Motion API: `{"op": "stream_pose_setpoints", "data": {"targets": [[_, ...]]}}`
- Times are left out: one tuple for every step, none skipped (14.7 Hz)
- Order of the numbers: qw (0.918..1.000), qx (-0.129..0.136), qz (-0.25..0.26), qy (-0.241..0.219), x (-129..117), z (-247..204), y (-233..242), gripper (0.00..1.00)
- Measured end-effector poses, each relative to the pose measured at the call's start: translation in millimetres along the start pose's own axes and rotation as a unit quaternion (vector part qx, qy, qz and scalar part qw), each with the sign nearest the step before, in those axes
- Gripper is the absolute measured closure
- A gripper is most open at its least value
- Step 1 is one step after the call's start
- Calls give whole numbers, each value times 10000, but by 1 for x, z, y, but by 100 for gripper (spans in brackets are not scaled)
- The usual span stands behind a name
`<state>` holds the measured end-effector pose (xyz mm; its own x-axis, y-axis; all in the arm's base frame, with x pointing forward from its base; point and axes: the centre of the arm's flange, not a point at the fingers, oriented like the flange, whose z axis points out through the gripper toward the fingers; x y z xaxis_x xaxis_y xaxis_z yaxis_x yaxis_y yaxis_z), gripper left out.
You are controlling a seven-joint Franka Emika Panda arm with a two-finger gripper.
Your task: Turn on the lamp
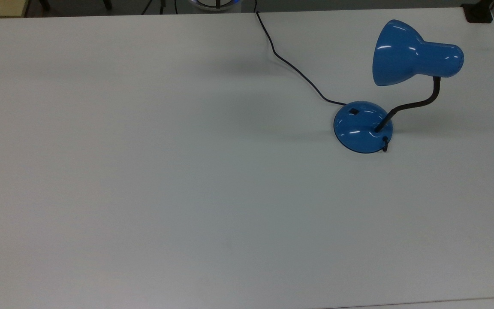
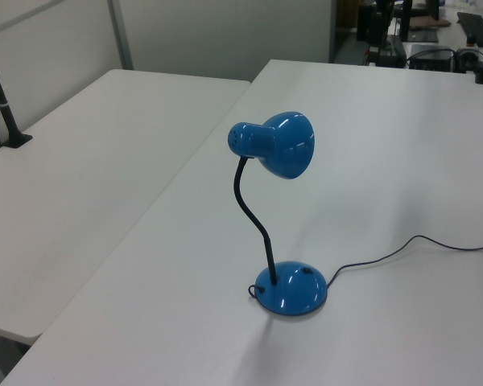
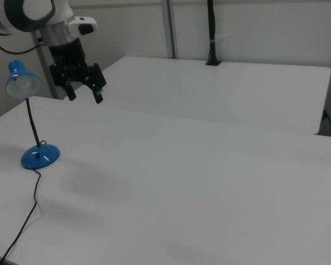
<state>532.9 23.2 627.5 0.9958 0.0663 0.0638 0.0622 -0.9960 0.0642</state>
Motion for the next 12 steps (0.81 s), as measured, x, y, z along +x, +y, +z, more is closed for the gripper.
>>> {"op": "stream_pose_setpoints", "data": {"targets": [[10000, 2, -11, -14, 1, 2, -1, 0], [10000, 34, -9, -14, 1, 2, -2, 0], [10000, 80, -7, -14, 1, 2, -3, 0], [9999, 99, -7, -13, 1, 2, -4, 0], [9999, 106, -7, -13, 1, 2, -4, 0], [9999, 107, -7, -13, 1, 2, -4, 0], [9999, 107, -7, -13, 1, 2, -4, 0], [9999, 107, -7, -13, 1, 2, -4, 0], [9999, 107, -7, -13, 1, 2, -4, 0], [9999, 107, -7, -13, 1, 2, -4, 0], [9999, 107, -7, -13, 1, 2, -4, 0], [9999, 107, -7, -13, 1, 2, -4, 0]]}}
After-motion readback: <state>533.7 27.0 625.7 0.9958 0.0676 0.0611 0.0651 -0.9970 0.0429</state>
